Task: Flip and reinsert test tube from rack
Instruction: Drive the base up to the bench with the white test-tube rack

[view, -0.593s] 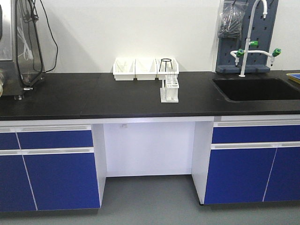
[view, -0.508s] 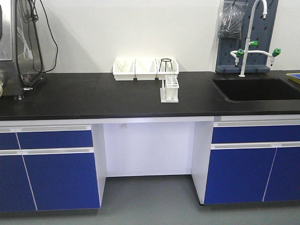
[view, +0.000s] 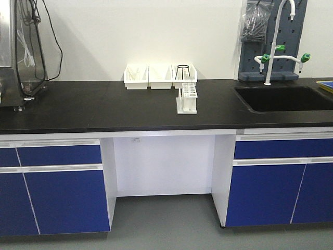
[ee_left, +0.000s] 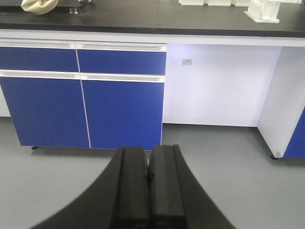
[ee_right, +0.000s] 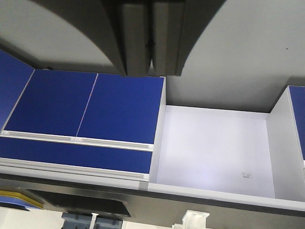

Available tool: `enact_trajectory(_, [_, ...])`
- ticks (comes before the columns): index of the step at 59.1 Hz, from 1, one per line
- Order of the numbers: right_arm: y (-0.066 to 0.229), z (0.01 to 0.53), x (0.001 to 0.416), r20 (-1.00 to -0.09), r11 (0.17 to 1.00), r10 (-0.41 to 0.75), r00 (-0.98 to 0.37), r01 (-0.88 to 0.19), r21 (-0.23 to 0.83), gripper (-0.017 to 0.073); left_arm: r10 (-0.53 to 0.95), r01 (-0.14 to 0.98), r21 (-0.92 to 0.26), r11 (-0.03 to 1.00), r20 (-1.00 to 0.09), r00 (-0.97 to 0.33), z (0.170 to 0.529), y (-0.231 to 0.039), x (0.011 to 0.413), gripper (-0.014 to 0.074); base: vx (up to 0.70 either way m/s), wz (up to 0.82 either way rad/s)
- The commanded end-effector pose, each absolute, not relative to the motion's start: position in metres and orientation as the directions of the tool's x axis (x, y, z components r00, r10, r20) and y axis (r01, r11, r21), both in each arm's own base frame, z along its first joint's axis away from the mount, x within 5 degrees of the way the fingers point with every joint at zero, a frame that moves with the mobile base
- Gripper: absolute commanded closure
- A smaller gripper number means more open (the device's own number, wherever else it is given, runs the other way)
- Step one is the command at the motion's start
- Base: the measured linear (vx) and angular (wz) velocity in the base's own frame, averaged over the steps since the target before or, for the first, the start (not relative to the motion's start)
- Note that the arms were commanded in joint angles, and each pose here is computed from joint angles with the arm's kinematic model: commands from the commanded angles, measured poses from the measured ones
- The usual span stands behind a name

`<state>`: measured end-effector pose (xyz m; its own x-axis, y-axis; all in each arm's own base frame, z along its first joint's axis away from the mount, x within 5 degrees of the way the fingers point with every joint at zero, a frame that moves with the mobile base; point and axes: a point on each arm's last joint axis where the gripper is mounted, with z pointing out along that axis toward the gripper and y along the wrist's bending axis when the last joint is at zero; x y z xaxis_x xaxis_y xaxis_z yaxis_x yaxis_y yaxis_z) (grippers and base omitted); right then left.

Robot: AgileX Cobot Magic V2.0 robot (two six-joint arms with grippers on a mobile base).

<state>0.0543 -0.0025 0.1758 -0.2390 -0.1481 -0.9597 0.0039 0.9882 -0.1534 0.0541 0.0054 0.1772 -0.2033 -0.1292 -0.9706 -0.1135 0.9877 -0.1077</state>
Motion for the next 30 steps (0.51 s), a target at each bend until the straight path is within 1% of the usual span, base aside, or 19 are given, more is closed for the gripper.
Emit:
enact_trajectory(1, [-0.0027, 0.1838, 0.0552, -0.976, 0.986, -0.162, -0.149, 0.02, -0.167, 0.0568, -0.123, -0.091, -0.114, 0.989, -0.986, -0.108, 0.1856, 0.0046, 0.0549, 0.06, 0.01, -0.01])
enact_trajectory(30, [-0.0027, 0.1838, 0.0552, -0.976, 0.986, -0.162, -0.149, 0.02, -0.167, 0.0568, -0.123, -0.091, -0.114, 0.989, -0.986, -0.108, 0.1856, 0.0046, 0.0549, 0.06, 0.06, 0.01])
